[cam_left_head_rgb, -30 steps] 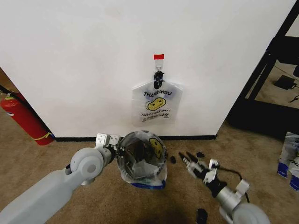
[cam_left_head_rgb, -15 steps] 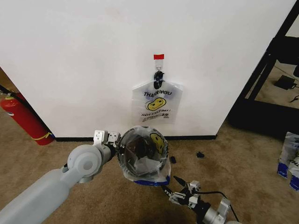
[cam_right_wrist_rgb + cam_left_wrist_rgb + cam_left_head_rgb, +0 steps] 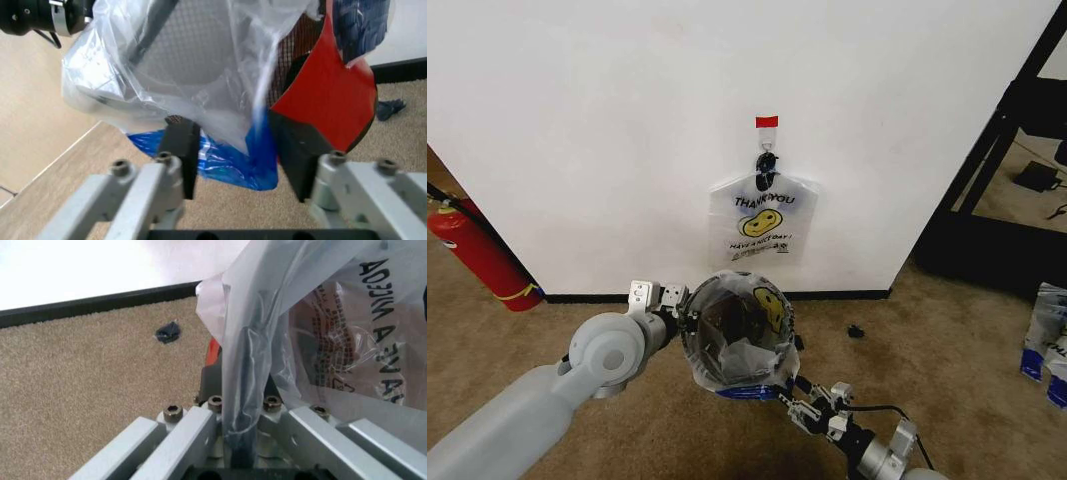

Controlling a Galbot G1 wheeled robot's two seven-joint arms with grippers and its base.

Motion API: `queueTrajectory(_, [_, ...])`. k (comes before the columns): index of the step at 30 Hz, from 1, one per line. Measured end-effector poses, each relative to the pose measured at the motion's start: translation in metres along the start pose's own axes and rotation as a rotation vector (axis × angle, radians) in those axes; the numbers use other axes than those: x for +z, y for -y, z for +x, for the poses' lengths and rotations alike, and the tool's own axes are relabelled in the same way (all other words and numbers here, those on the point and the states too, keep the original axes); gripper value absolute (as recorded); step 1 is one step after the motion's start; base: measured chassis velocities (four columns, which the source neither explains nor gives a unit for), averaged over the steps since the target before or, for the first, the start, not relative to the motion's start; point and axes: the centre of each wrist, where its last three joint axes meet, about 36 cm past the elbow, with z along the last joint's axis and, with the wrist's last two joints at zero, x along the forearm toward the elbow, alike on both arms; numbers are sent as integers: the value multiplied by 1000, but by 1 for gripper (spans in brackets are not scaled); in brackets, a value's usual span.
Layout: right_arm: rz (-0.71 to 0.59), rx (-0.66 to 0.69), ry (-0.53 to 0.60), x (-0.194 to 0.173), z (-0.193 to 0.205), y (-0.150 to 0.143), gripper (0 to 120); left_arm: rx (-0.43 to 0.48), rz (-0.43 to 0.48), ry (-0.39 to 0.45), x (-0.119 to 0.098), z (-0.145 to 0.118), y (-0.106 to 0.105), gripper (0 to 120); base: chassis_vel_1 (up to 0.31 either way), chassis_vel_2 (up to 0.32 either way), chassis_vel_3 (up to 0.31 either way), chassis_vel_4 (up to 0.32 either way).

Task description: Pick up the garbage bag from the wall and place it over the trash bin.

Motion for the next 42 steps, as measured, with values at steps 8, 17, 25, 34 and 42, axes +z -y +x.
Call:
queueTrajectory(8, [3,10,4,-1,-1,-1,8,7,3,-1,0,3,1,0,0,0,0,0])
queueTrajectory(17, [21,78,18,1,-15,-1,0,29,1,-12,0,15,9,0,0,0,0,0])
queueTrajectory(25, [34,118,24,2,-15,-1,0,35,1,-16,2,18,13,0,0,0,0,0])
queueTrajectory(34, [56,118,27,3,-10,-2,8,27,8,-38,7,13,12,0,0,0,0,0])
queueTrajectory(42, [108,119,36,-1,-3,4,38,-51,51,-64,2,-15,-11,0,0,0,0,0])
